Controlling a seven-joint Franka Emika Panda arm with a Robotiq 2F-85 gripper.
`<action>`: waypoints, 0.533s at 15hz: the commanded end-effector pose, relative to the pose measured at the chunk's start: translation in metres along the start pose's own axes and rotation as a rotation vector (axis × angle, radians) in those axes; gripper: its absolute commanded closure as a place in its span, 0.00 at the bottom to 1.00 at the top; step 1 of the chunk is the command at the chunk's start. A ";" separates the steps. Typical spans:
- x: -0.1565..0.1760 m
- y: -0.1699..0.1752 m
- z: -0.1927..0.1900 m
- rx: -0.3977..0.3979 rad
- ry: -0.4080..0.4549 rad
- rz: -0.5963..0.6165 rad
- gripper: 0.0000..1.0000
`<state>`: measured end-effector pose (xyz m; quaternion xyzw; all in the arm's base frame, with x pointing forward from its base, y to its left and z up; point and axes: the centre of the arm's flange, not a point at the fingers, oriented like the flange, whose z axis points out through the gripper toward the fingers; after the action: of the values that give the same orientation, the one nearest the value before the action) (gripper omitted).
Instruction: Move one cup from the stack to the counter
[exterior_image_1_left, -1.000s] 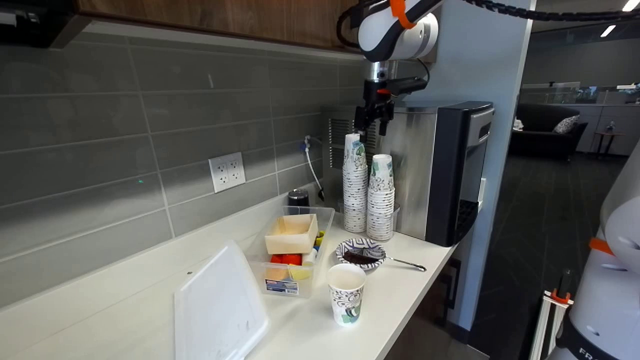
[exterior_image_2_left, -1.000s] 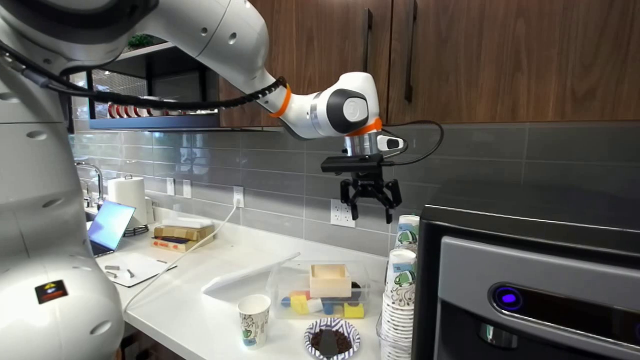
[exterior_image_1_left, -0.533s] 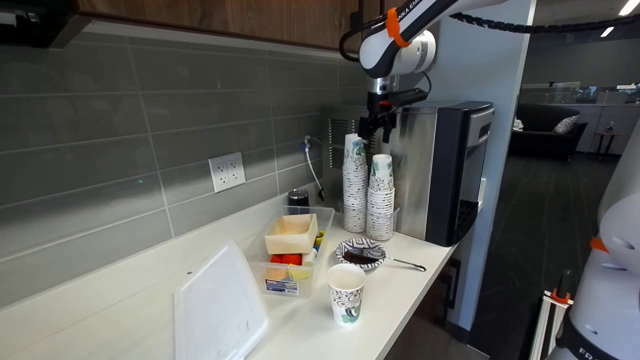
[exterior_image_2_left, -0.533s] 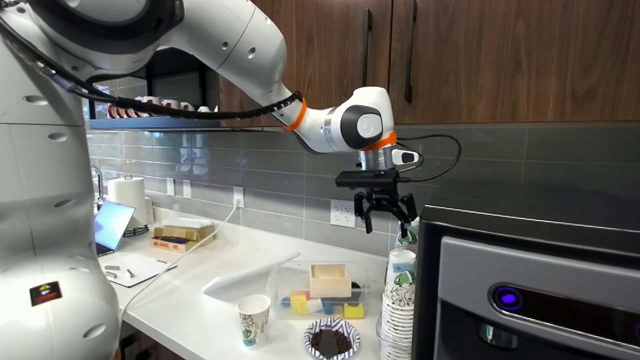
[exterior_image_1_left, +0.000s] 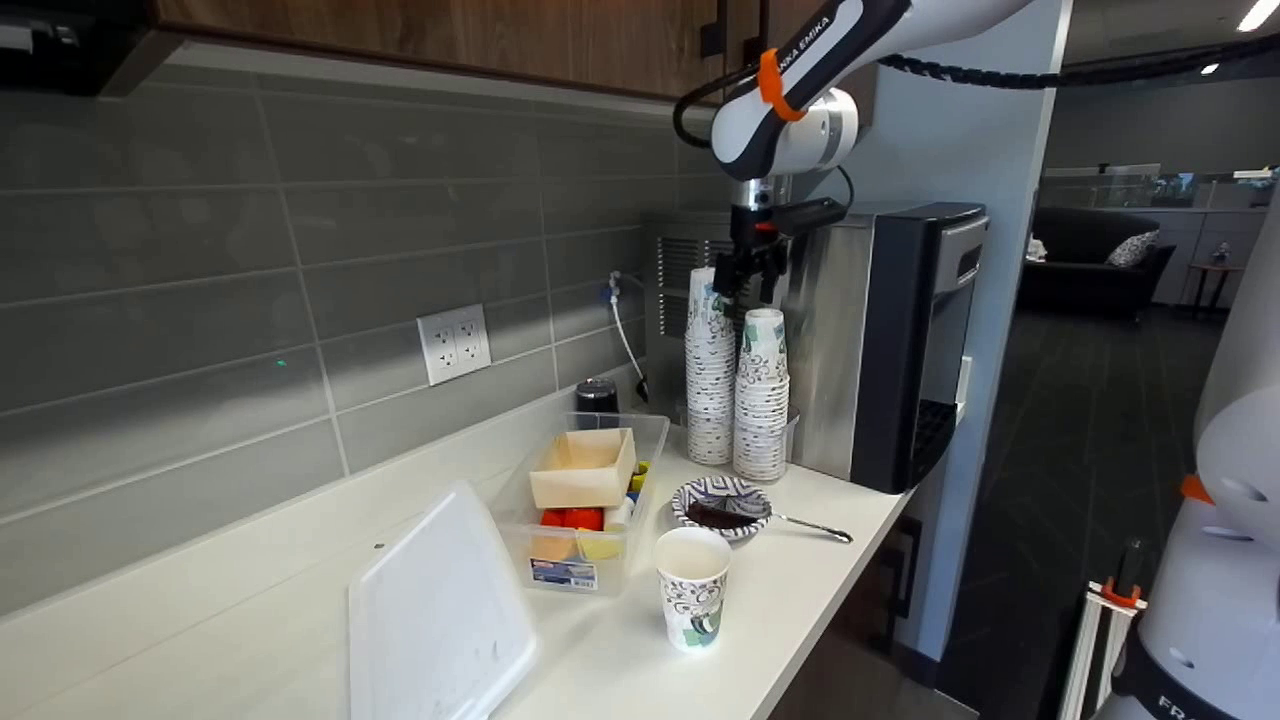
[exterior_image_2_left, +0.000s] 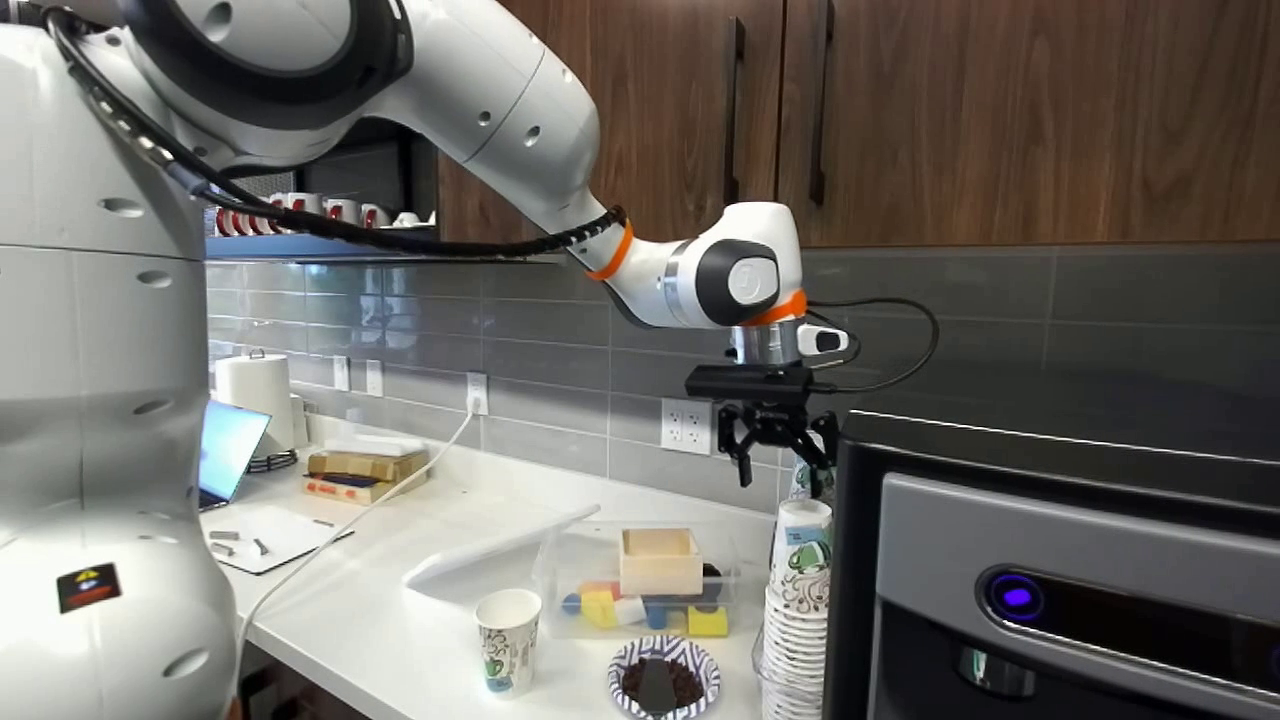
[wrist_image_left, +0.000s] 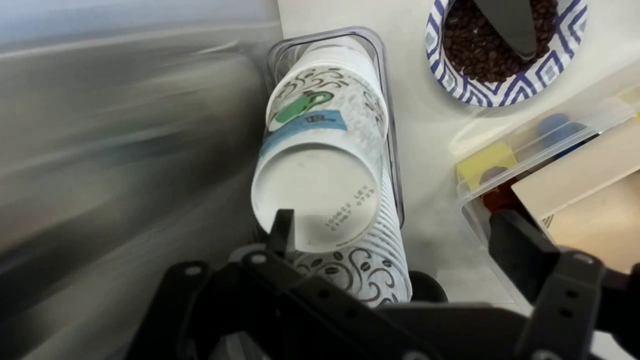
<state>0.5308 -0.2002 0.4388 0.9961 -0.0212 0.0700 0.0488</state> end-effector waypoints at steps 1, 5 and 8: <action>0.013 0.003 0.009 0.026 0.004 -0.017 0.00; 0.016 0.000 0.017 0.031 -0.007 -0.019 0.00; 0.017 0.000 0.016 0.026 -0.004 -0.022 0.32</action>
<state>0.5408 -0.1974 0.4237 0.9972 -0.0152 0.0608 0.0401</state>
